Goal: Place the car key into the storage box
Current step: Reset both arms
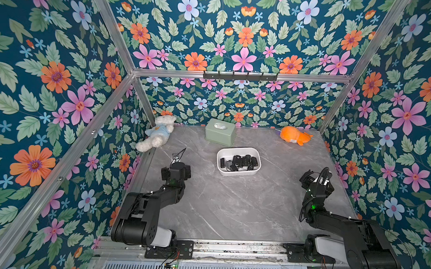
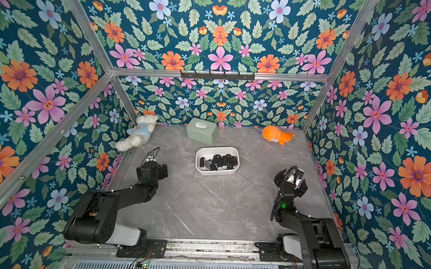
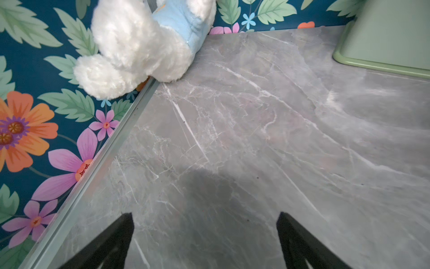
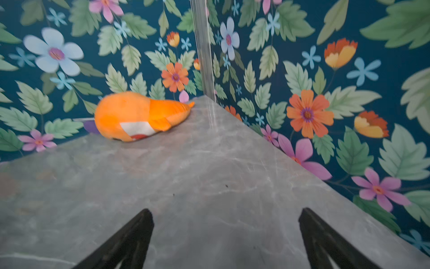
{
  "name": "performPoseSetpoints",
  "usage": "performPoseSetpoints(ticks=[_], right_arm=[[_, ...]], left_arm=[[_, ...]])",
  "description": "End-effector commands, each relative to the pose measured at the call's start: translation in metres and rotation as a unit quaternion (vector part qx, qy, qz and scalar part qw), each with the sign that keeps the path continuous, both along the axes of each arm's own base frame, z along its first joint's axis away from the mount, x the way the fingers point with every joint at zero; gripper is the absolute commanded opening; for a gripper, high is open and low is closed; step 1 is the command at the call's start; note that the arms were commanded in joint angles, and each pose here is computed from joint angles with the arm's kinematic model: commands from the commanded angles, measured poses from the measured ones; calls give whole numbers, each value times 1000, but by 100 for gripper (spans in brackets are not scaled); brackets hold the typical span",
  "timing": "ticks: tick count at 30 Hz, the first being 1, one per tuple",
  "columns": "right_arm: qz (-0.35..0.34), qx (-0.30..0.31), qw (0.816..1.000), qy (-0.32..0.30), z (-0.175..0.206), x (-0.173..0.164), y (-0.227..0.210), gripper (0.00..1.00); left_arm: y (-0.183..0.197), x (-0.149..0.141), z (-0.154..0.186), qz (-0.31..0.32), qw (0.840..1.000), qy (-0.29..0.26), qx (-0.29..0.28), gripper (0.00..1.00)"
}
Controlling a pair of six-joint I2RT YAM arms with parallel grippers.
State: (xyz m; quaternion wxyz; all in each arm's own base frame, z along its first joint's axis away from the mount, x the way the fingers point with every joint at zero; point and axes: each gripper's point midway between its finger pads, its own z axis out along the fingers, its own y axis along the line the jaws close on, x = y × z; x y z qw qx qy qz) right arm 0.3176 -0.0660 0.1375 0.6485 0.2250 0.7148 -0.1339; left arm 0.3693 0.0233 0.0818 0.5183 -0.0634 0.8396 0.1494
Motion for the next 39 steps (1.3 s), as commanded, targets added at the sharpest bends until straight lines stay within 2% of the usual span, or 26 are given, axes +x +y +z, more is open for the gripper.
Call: performPoseSetpoints(ticks=[1, 3, 4, 6, 8, 10, 11, 12, 13, 15, 17, 19, 21, 39], right_arm=[[3, -12, 999, -30, 17, 2, 0, 99], [33, 21, 997, -60, 20, 2, 10, 99], [56, 11, 996, -66, 23, 4, 17, 99], [37, 17, 997, -66, 16, 8, 10, 99], [71, -1, 996, -60, 13, 20, 19, 99], [81, 29, 996, -34, 0, 24, 18, 99], [75, 25, 995, -64, 5, 20, 12, 99], [75, 16, 994, -73, 8, 18, 12, 99], [76, 26, 996, -36, -4, 22, 15, 99], [76, 15, 995, -67, 7, 21, 13, 99], [77, 28, 996, -37, -3, 23, 15, 99], [75, 16, 995, -61, 6, 21, 14, 99], [76, 25, 996, -43, -1, 22, 15, 99], [76, 20, 996, -53, 2, 22, 14, 99]], left_arm=[[0, 17, 44, -10, 993, -119, -6, 99], [-3, 21, 38, -22, 992, -121, -9, 100], [-3, 24, 38, -24, 992, -125, -8, 100], [3, 25, 34, -16, 993, -116, -20, 100], [9, 14, 33, -13, 989, -141, -37, 100], [10, 7, 39, -19, 983, -181, -28, 100], [8, 10, 30, -21, 988, -147, -39, 100], [9, 15, 28, -20, 989, -142, -44, 100], [10, 15, 32, -26, 986, -157, -41, 100], [9, 14, 28, -25, 989, -141, -47, 100], [11, 14, 30, -23, 988, -149, -43, 100], [9, 14, 29, -24, 988, -145, -42, 100], [10, 14, 30, -23, 988, -148, -41, 100], [9, 14, 30, -26, 988, -145, -42, 100]])
